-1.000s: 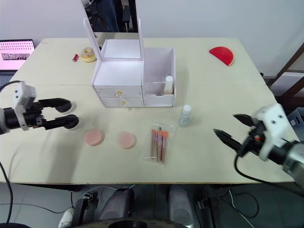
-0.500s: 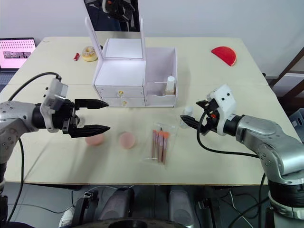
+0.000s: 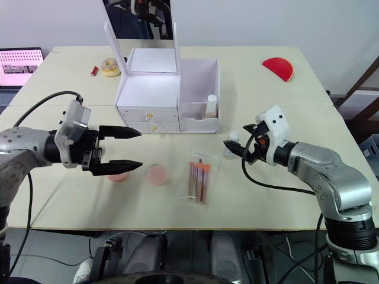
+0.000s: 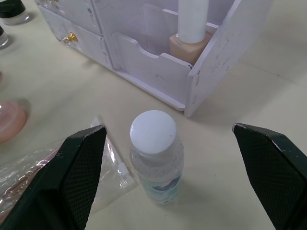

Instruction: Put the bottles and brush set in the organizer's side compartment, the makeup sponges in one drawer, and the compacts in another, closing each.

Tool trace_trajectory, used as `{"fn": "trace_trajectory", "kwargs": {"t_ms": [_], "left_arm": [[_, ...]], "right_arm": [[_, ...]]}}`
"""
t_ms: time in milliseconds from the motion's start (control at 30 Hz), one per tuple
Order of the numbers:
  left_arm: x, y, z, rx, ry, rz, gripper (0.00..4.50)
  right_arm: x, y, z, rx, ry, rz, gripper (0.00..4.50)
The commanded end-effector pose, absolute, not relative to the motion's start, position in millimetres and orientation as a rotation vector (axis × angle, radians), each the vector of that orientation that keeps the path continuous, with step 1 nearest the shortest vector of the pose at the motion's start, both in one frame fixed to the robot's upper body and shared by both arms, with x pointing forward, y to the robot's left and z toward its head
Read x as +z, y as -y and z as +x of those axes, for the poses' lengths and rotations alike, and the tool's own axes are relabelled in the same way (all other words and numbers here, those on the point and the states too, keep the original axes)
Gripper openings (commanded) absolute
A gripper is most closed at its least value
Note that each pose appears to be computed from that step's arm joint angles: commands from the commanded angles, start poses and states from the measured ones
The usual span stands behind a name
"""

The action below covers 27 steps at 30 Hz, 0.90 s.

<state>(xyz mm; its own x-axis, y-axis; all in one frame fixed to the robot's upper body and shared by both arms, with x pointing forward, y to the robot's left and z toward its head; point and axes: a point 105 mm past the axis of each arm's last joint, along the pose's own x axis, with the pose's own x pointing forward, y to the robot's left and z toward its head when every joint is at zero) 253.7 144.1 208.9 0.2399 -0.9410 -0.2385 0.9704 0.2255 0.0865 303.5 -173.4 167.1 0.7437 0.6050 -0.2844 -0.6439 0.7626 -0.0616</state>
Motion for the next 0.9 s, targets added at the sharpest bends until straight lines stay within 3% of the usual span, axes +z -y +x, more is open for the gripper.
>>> {"fn": "trace_trajectory", "kwargs": {"t_ms": [33, 167, 200, 567, 733, 900], "left_arm": [[219, -145, 251, -1.318, -0.109, 0.266, 4.5], [219, -145, 251, -1.317, -0.11, 0.266, 4.5], [219, -145, 251, -1.317, -0.111, 0.266, 4.5], [220, -145, 253, -1.306, -0.108, 0.259, 4.5], [217, -147, 256, -1.289, -0.118, 0.26, 4.5], [220, -153, 264, -1.254, -0.113, 0.258, 4.5]], "right_arm": [[175, 172, 305, 0.69, -0.213, -0.174, 3.15], [172, 173, 305, 0.687, -0.223, -0.179, 0.96], [171, 172, 305, 0.688, -0.224, -0.178, 0.68], [181, 171, 304, 0.693, -0.194, -0.195, 0.67], [209, 161, 303, 0.737, -0.136, -0.219, 0.67], [268, 128, 295, 0.919, -0.049, -0.262, 0.67]]}}
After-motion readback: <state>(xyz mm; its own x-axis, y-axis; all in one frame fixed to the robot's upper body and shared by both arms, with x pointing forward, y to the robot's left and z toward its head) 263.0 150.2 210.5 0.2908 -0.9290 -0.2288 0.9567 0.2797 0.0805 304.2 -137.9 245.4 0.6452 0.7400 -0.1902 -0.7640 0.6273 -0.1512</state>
